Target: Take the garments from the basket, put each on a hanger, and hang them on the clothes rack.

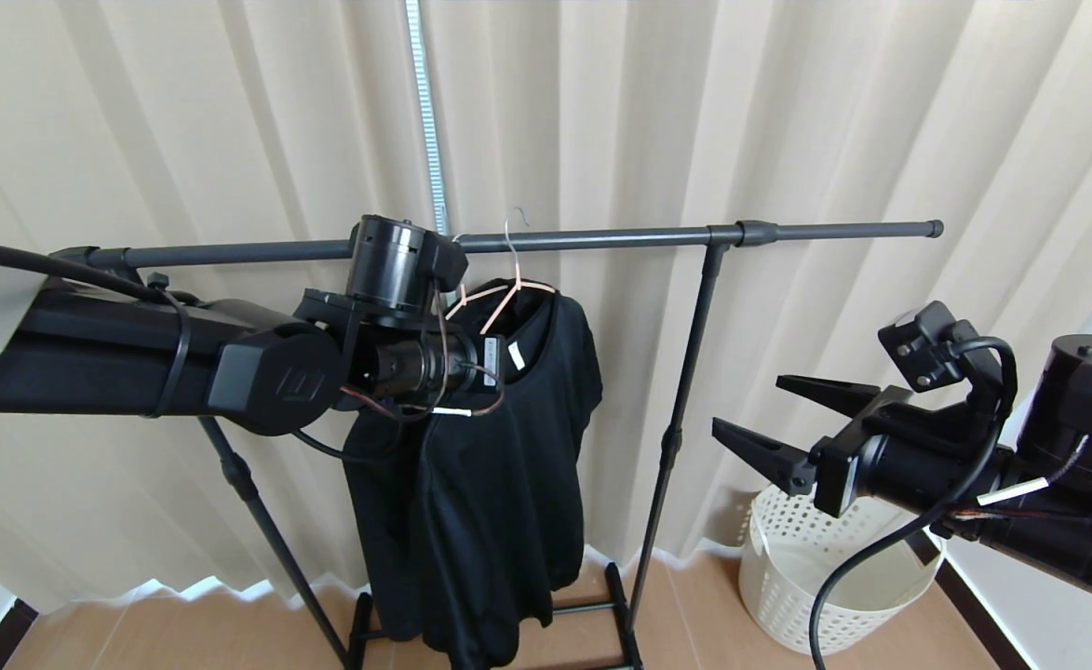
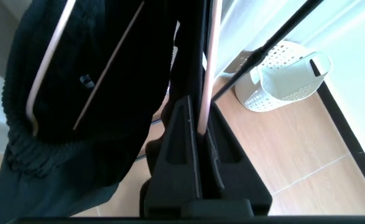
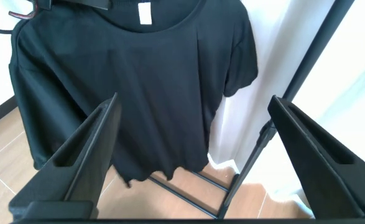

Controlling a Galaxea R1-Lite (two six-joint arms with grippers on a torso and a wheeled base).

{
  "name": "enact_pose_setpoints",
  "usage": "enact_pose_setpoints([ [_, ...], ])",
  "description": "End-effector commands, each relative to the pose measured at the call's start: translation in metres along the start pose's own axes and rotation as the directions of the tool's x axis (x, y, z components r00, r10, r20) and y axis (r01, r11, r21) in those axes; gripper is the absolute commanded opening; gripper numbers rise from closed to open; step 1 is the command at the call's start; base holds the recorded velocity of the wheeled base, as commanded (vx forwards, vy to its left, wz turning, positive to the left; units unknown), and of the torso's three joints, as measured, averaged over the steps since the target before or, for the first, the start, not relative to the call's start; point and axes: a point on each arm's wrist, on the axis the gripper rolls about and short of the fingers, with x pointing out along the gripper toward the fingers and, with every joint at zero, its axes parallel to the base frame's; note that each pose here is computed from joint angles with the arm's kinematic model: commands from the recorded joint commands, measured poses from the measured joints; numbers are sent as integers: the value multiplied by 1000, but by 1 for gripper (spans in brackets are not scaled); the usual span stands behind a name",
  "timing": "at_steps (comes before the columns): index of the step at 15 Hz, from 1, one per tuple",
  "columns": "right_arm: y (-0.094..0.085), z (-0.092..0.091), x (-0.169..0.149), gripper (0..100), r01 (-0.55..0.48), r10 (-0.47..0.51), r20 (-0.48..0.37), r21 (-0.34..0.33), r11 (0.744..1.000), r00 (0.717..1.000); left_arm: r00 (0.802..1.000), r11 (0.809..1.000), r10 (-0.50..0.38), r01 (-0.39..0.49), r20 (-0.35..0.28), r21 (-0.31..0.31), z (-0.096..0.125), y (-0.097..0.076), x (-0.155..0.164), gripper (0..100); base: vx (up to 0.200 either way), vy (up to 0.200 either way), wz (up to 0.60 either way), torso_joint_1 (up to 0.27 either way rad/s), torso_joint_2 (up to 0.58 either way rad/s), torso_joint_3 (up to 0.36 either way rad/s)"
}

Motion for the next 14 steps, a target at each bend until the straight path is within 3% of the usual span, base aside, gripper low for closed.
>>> enact_pose_setpoints([
  [1, 0, 0, 0, 100, -1, 1, -1, 0, 1000, 1000, 1000, 1000, 8, -8, -5, -3, -1, 3, 4, 0, 0, 0, 0, 0, 0, 0],
  [14, 0, 0, -1, 100, -1, 1, -1, 0, 1000, 1000, 998, 999, 37, -38, -48, -9, -14, 13, 20, 0, 0, 0, 0, 0, 0, 0],
])
